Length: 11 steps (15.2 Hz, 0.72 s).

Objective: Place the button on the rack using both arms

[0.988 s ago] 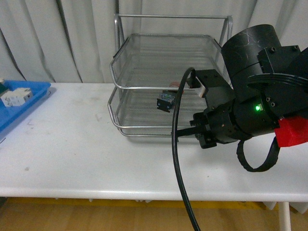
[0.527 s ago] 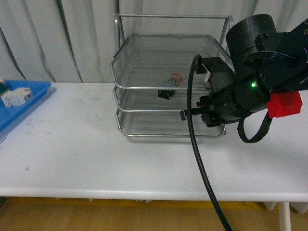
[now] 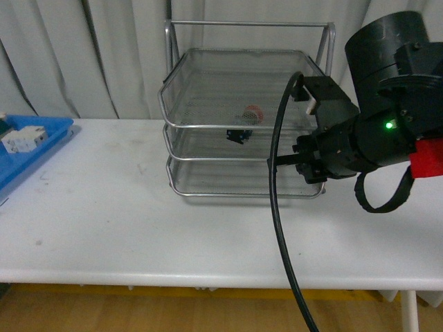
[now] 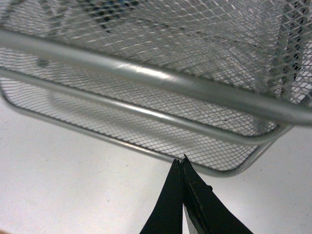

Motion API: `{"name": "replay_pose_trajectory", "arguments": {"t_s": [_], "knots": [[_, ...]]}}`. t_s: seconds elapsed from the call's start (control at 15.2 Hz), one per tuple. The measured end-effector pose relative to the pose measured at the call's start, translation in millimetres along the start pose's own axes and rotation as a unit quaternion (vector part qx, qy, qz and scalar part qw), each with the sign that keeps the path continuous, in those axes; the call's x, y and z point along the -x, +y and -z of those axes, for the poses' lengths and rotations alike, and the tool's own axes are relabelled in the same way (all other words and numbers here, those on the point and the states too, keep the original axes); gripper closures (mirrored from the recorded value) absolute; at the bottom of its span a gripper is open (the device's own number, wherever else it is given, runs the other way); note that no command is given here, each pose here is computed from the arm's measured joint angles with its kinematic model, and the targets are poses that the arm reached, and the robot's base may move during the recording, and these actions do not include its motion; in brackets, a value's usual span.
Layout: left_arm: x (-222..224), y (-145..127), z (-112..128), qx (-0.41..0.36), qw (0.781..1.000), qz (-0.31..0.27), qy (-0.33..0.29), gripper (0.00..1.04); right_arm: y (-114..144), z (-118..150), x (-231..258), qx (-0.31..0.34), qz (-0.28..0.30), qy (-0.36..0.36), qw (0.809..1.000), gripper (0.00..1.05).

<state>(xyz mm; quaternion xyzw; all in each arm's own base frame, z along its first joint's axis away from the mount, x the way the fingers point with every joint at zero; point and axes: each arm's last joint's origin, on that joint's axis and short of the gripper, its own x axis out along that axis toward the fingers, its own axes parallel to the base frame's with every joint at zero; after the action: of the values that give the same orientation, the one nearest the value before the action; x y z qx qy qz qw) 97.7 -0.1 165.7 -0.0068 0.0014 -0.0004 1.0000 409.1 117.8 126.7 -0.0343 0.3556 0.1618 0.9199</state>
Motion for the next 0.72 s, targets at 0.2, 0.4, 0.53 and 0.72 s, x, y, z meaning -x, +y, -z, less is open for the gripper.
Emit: {"name": "replay_pose_trajectory", "arguments": {"t_s": [0.2,0.4,0.53,0.72], "knots": [[0,0,0,0.0,1.0,0.0,0.0,0.07,16,19,45,0.003,-0.033,-0.029,0.999,1.03],[0,0,0,0.0,1.0,0.0,0.0,0.07,27,45,111,-0.001,-0.059,-0.097,0.994,1.03],[0,0,0,0.0,1.0,0.0,0.0,0.07,29,71,169,-0.022,-0.064,-0.137,0.988,1.03],[0,0,0,0.0,1.0,0.0,0.0,0.07,27,107,229,-0.055,-0.061,-0.171,0.982,1.03]]}}
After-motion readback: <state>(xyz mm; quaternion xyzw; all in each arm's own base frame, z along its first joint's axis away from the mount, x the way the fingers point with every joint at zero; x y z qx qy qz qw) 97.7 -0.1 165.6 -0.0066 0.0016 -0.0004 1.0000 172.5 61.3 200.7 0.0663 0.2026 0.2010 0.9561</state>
